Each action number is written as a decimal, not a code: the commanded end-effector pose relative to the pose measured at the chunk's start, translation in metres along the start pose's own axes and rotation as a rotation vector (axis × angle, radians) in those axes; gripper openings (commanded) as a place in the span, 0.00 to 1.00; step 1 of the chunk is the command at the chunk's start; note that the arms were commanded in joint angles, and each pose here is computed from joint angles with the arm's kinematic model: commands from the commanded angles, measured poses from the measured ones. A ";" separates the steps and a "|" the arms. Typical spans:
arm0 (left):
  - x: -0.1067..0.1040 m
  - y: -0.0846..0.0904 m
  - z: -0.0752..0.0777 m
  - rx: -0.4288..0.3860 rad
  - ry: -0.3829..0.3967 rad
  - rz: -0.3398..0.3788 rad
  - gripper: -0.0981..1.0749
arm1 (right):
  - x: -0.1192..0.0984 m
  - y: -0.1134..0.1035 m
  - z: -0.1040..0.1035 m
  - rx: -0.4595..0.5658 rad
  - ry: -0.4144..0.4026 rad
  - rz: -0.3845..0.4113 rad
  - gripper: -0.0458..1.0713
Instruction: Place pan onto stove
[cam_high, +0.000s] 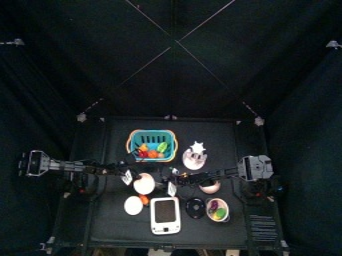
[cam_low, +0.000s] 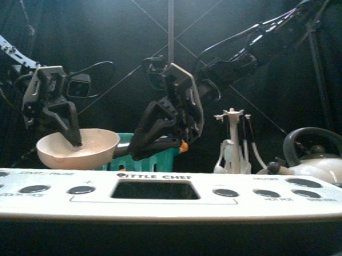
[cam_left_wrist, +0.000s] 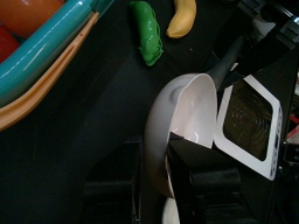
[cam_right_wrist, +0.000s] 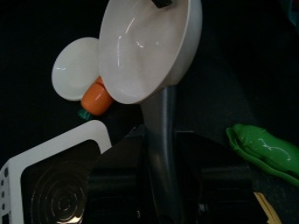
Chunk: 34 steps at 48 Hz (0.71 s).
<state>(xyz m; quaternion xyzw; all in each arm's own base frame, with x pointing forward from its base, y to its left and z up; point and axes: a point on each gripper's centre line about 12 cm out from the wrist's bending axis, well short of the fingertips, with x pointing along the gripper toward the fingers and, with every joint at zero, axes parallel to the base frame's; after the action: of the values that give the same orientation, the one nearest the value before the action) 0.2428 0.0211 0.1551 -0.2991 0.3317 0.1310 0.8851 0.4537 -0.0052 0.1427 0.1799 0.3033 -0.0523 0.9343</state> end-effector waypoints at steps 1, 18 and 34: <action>-0.003 -0.013 0.016 -0.008 -0.044 -0.033 0.57 | -0.014 0.010 0.029 -0.003 -0.080 0.029 0.28; 0.011 -0.060 0.016 -0.008 0.014 -0.133 0.57 | -0.060 0.046 0.006 0.026 -0.056 0.102 0.28; 0.057 -0.116 0.000 0.063 0.133 -0.181 0.57 | -0.080 0.075 -0.047 0.085 0.059 0.156 0.28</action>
<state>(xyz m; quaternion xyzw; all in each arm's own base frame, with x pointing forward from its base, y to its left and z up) 0.3174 -0.0563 0.1575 -0.3070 0.3769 0.0361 0.8732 0.3821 0.0733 0.1583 0.2394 0.3323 -0.0018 0.9123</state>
